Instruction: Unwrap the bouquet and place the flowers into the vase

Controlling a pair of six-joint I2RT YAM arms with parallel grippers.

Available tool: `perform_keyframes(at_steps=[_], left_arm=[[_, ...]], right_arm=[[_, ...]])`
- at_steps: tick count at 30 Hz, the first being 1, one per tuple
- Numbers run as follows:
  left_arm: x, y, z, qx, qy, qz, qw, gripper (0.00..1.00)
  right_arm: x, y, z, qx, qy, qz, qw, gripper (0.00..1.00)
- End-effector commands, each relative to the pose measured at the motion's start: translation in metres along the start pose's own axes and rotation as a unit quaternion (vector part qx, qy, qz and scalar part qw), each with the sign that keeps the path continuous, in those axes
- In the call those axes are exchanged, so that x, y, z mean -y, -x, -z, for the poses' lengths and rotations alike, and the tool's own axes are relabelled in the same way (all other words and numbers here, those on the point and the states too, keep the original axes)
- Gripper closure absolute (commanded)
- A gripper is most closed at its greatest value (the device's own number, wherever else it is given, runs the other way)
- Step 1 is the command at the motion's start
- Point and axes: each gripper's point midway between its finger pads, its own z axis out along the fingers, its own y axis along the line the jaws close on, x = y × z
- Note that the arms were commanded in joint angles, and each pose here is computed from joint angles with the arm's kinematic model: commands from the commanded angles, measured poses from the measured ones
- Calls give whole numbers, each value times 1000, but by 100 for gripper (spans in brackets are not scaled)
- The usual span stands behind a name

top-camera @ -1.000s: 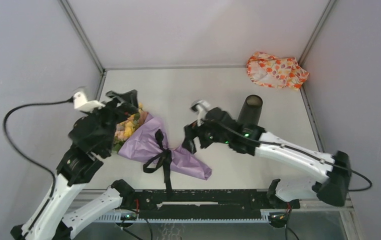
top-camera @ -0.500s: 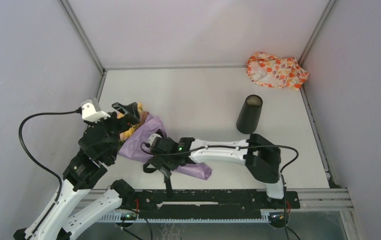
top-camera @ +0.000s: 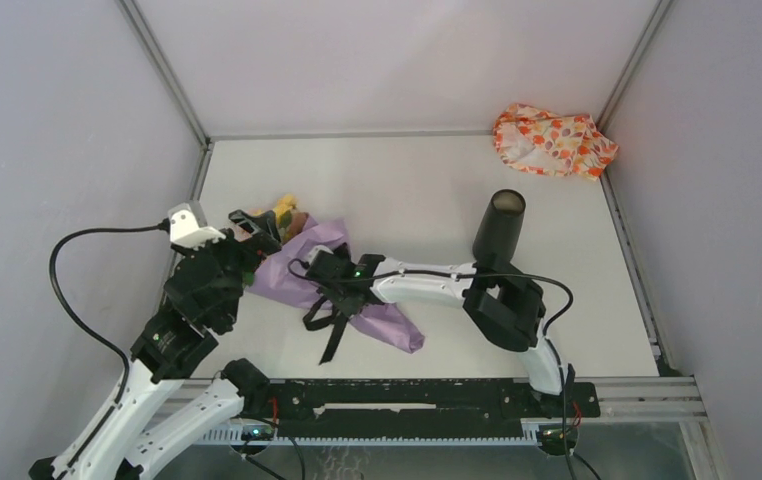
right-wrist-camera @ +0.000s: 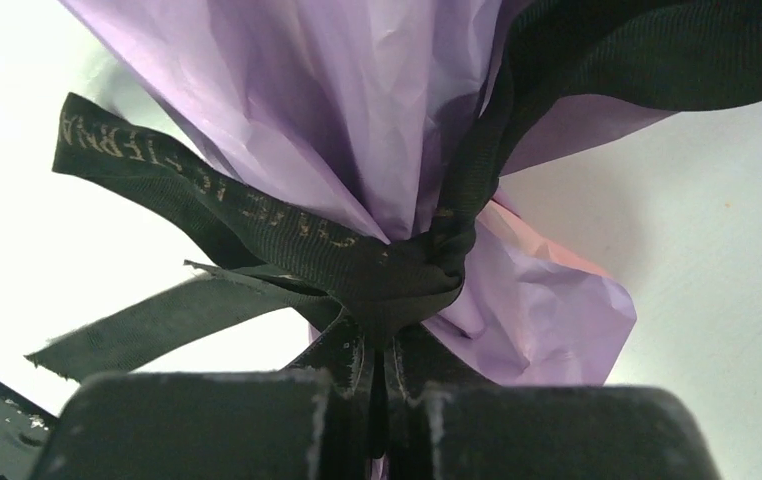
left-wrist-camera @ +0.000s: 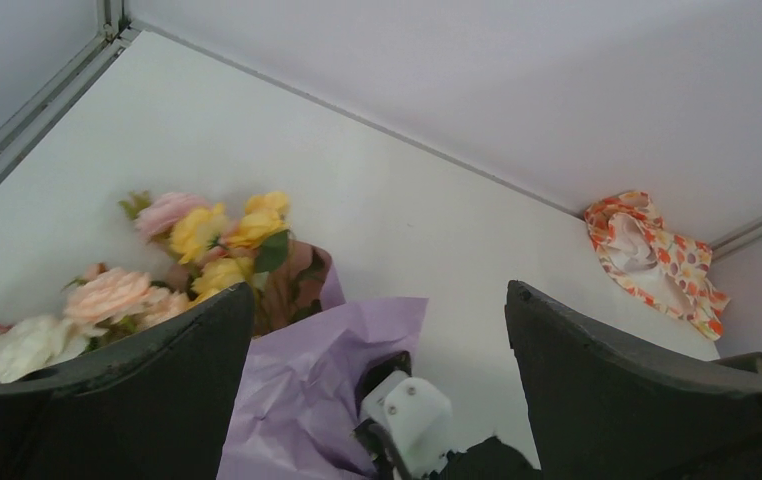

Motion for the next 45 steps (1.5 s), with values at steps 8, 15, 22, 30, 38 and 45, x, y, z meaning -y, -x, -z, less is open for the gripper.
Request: perform_keyframes(at_steps=[8,15,22,30,38,45], left_arm=[[49,-37,-36,-59,-51,-23,997,0],[64,-77,-57,-116,-53,-47,991,0],[43,-115,-73,-170,-47,-19,984,0],[47,-153,-74,-229,-102,-26,968,0],[28,-186,-70,-271,-73,-32,959,0],[4,-132,-57,-182,-24,-27,983,0]], right_arm=[[42,-13,21,4,-17,-251,968,100],[51,-19,24,-6,-5,-323,946,100],[69,7,40,32,33,-345,937,98],[93,40,105,118,62,-341,931,43],[85,39,123,121,84,-321,936,49],[54,26,116,95,71,-285,951,50]])
